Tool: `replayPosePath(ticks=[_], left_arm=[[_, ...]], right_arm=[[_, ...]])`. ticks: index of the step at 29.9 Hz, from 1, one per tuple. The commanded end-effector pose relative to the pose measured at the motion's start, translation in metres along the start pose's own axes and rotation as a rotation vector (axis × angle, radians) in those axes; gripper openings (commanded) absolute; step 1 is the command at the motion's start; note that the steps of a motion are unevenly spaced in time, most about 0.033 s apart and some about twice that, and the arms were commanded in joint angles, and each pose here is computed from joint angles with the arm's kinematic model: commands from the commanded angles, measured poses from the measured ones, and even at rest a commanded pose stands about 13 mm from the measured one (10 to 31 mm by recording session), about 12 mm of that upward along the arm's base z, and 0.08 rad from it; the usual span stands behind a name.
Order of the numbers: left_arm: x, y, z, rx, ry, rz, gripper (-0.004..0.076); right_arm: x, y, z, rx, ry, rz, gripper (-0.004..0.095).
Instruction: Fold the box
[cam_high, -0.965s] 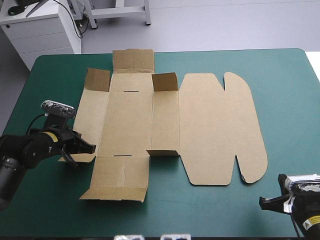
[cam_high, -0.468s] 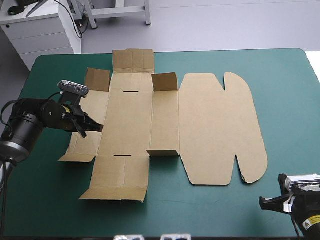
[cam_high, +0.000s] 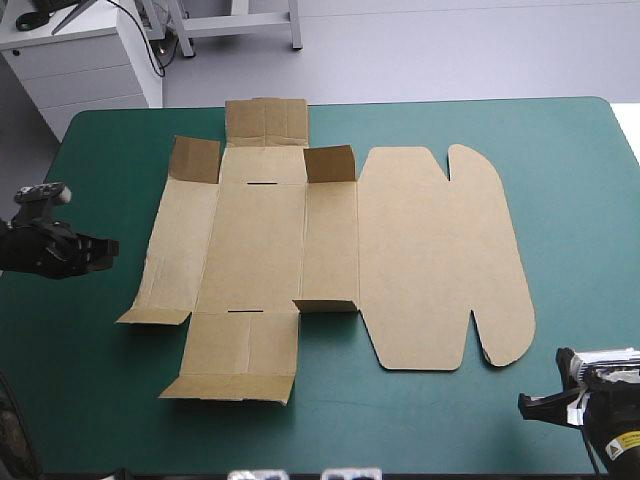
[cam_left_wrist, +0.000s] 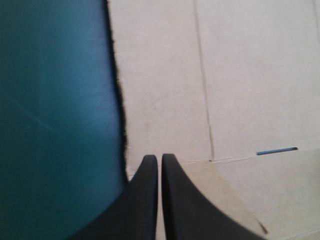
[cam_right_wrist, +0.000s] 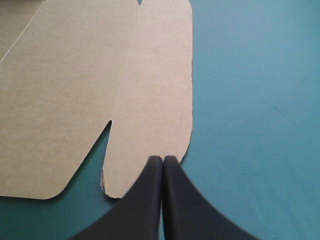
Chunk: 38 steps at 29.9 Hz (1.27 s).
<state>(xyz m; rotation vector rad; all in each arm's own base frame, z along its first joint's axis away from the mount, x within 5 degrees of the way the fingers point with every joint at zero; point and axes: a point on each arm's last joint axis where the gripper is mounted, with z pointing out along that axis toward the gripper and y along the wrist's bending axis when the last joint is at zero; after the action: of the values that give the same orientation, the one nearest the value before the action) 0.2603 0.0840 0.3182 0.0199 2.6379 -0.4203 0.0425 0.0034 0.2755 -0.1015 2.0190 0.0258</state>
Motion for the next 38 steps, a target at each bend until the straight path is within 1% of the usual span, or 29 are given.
replayPosePath(ticks=[1,5,8,9,11,14,17,19,21,24,30,34,38], left_arm=[[-0.007,0.019,-0.015,-0.018,-0.106,-0.073,0.0017],[-0.008,0.037,0.000,0.000,-0.076,-0.141,0.0017],[-0.007,0.048,0.017,0.028,-0.022,-0.165,0.0018],[-0.007,0.051,0.022,0.036,-0.006,-0.170,0.0025],[-0.007,0.056,0.031,0.052,0.015,-0.186,0.0064],[-0.008,0.062,0.044,0.101,0.025,-0.205,0.0188],[-0.012,0.059,0.054,0.206,0.010,-0.158,0.0353],[-0.014,0.057,0.057,0.253,-0.008,-0.156,0.0415],[-0.014,0.060,0.061,0.253,-0.007,-0.166,0.0422],[-0.011,0.065,0.070,0.250,0.032,-0.171,0.0422],[-0.006,0.068,0.087,0.313,0.097,-0.199,0.0422],[-0.008,0.062,0.099,0.333,0.134,-0.182,0.0422],[-0.012,0.047,0.114,0.345,0.162,-0.140,0.0422]], right_arm=[[-0.014,-0.001,-0.003,0.014,-0.086,-0.006,-0.0019],[-0.014,-0.001,-0.003,0.014,-0.086,-0.006,-0.0019],[-0.014,-0.001,-0.003,0.014,-0.086,-0.006,-0.0019],[-0.014,-0.001,-0.003,0.014,-0.086,-0.006,-0.0019],[-0.014,-0.001,-0.003,0.014,-0.086,-0.006,-0.0019],[-0.014,-0.001,-0.003,0.014,-0.086,-0.006,-0.0019],[-0.014,-0.001,-0.003,0.014,-0.086,-0.006,-0.0019],[-0.014,-0.001,-0.003,0.014,-0.089,-0.006,-0.0019],[-0.014,-0.001,-0.003,0.014,-0.086,-0.006,-0.0019],[-0.014,-0.001,-0.003,0.014,-0.088,-0.006,-0.0019],[-0.014,-0.001,-0.003,0.014,-0.088,-0.006,-0.0019],[-0.014,-0.001,-0.003,0.014,-0.088,-0.006,-0.0019],[-0.014,-0.001,-0.003,0.014,-0.088,-0.006,-0.0019]])
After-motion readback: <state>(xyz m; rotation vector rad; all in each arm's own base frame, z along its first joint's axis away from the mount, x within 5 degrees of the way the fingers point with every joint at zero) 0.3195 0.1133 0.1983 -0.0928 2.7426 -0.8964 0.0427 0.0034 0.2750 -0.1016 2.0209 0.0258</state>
